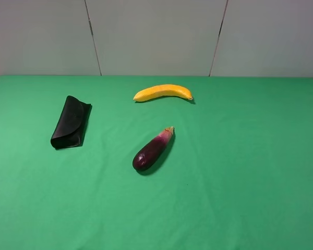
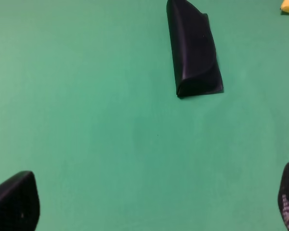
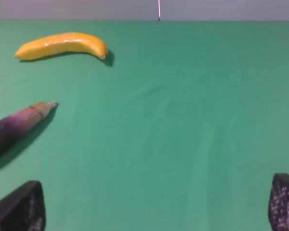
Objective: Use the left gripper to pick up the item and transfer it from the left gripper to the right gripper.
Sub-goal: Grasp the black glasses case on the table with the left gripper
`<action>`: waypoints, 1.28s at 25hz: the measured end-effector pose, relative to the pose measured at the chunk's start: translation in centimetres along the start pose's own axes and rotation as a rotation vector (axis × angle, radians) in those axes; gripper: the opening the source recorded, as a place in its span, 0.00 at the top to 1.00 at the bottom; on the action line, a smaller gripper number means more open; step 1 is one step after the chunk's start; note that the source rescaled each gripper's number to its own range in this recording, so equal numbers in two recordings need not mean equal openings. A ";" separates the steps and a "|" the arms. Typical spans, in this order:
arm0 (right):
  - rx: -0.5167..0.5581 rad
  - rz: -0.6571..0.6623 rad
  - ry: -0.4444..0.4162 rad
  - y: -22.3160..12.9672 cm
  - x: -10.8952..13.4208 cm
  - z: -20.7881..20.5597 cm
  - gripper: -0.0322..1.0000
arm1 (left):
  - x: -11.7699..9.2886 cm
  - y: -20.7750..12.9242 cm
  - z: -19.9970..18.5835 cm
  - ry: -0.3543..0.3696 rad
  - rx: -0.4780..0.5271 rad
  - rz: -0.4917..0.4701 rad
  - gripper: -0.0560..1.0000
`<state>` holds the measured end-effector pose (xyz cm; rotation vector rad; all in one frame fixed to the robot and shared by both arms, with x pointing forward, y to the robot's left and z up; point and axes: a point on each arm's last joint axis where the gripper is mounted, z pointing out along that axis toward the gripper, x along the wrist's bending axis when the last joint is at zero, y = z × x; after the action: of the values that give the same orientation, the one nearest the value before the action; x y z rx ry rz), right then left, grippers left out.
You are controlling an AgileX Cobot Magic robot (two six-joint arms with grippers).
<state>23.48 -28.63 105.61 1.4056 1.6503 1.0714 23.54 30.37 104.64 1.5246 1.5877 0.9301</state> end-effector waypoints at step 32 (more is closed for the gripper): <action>0.000 0.000 0.000 0.0 0.0 0.0 0.00 | 0.0 0.0 0.0 0.000 0.000 0.000 0.00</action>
<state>23.48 -28.63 105.61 1.4056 1.6503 1.0714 23.54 30.37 104.64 1.5246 1.5877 0.9301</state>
